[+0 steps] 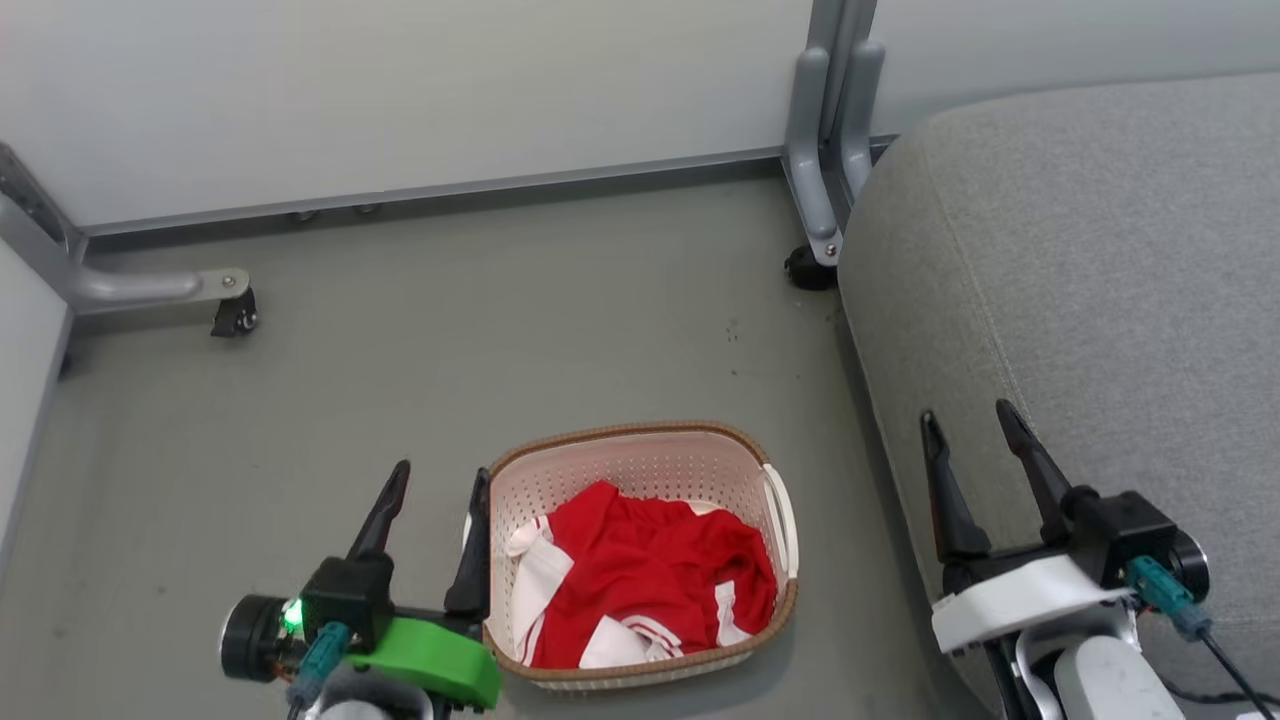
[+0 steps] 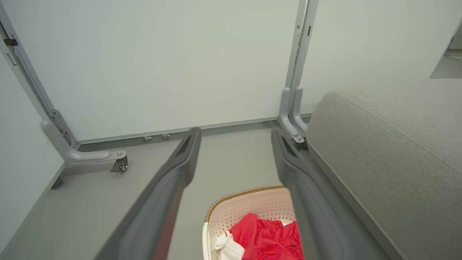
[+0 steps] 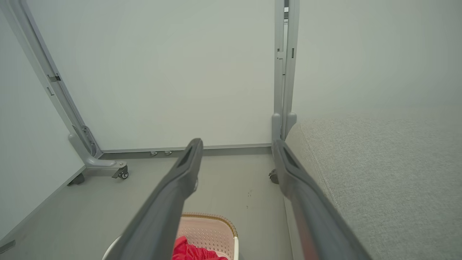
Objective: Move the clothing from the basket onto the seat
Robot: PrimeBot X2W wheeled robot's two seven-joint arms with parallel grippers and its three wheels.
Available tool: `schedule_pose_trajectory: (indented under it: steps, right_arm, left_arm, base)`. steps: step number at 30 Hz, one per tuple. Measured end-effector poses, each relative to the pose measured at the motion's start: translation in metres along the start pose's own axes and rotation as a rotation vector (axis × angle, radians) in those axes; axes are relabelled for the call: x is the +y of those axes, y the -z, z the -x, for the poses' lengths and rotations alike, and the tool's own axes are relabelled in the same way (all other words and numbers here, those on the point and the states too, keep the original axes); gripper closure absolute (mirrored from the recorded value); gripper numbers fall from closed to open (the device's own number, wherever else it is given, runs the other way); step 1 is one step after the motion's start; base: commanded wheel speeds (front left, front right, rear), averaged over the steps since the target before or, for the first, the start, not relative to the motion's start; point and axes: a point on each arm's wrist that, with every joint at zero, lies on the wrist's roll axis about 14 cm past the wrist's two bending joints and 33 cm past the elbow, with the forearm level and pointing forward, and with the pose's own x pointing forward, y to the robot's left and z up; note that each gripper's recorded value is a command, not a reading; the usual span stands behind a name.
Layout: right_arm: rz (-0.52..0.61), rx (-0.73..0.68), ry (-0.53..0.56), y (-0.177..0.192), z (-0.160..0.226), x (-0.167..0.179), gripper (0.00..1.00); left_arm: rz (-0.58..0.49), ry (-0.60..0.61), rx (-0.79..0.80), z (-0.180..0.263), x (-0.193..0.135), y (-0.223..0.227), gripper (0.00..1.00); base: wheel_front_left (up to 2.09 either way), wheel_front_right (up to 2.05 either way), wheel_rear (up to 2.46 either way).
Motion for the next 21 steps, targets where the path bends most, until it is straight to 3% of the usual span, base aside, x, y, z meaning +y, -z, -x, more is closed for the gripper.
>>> schedule_pose_trajectory:
  steps: [4,10,13,21]
  right_arm:
    - [0.016,-0.018,0.002,-0.003,-0.023,-0.006,0.0]
    - [0.047,-0.028,-0.001,0.003,-0.061,-0.017,0.0]
    - [0.066,-0.02,0.014,0.017,-0.087,-0.03,0.0]
    - [0.082,0.057,0.053,0.067,-0.111,-0.052,0.0]
  left_arm:
    - [-0.024,0.069,0.033,-0.024,-0.011,0.012,0.0]
    - [-0.149,0.232,0.143,-0.062,-0.031,0.055,0.0]
    - [-0.281,0.383,0.264,-0.088,-0.039,0.106,0.0]
    - [-0.407,0.565,0.557,-0.109,-0.032,0.219,0.0]
  base:
    - [0.0,0.0,0.0]
    - [0.0,0.0,0.0]
    - [0.0,0.0,0.0]
    - [0.0,0.0,0.0]
